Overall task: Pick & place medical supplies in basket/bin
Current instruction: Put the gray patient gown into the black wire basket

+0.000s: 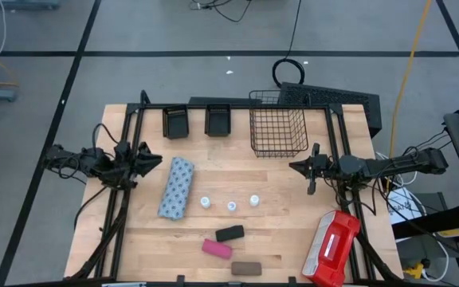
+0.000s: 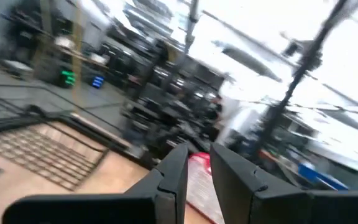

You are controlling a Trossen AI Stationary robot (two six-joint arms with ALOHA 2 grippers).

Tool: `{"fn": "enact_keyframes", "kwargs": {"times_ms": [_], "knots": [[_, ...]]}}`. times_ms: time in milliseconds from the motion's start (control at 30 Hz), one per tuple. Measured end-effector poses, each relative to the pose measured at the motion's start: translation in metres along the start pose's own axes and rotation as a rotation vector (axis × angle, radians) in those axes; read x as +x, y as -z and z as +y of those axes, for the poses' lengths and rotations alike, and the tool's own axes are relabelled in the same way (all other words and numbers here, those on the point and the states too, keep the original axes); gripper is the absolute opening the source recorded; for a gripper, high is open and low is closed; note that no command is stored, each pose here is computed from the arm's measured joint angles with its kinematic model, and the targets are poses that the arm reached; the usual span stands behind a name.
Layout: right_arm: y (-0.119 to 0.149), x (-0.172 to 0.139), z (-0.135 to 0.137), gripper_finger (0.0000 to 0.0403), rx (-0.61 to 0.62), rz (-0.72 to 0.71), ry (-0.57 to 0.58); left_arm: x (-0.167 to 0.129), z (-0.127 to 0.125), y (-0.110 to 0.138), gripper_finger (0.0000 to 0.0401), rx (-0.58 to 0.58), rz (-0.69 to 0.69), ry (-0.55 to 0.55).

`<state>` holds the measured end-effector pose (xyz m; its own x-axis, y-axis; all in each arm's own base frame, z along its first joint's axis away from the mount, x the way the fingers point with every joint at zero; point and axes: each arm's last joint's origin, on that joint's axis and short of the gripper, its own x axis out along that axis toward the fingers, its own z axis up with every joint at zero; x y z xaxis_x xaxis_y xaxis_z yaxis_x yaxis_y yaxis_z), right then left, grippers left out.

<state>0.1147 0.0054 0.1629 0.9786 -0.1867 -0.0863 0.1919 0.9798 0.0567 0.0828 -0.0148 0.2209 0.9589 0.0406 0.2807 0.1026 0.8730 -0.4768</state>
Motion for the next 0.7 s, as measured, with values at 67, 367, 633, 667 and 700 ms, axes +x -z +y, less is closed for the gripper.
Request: {"fn": "enact_keyframes", "kwargs": {"times_ms": [67, 367, 633, 667, 700], "knots": [[0.000, 0.000, 0.000, 0.0004, 0.000, 0.000, 0.000, 0.000, 0.000, 0.000, 0.0076, 0.079, 0.001, 0.002], [0.000, 0.000, 0.000, 0.0004, 0.000, 0.000, 0.000, 0.002, 0.007, 0.005, 0.0098, -0.114, -0.025, -0.188], [0.000, 0.000, 0.000, 0.0004, 0.000, 0.000, 0.000, 0.017, -0.002, 0.003, 0.0254, -0.258, 0.076, -0.174], [0.000, 0.000, 0.000, 0.0004, 0.000, 0.000, 0.000, 0.019, -0.004, 0.002, 0.0274, -0.263, 0.118, -0.166], [0.000, 0.000, 0.000, 0.0004, 0.000, 0.000, 0.000, 0.021, -0.006, 0.000, 0.0291, -0.272, 0.165, -0.162]]}}
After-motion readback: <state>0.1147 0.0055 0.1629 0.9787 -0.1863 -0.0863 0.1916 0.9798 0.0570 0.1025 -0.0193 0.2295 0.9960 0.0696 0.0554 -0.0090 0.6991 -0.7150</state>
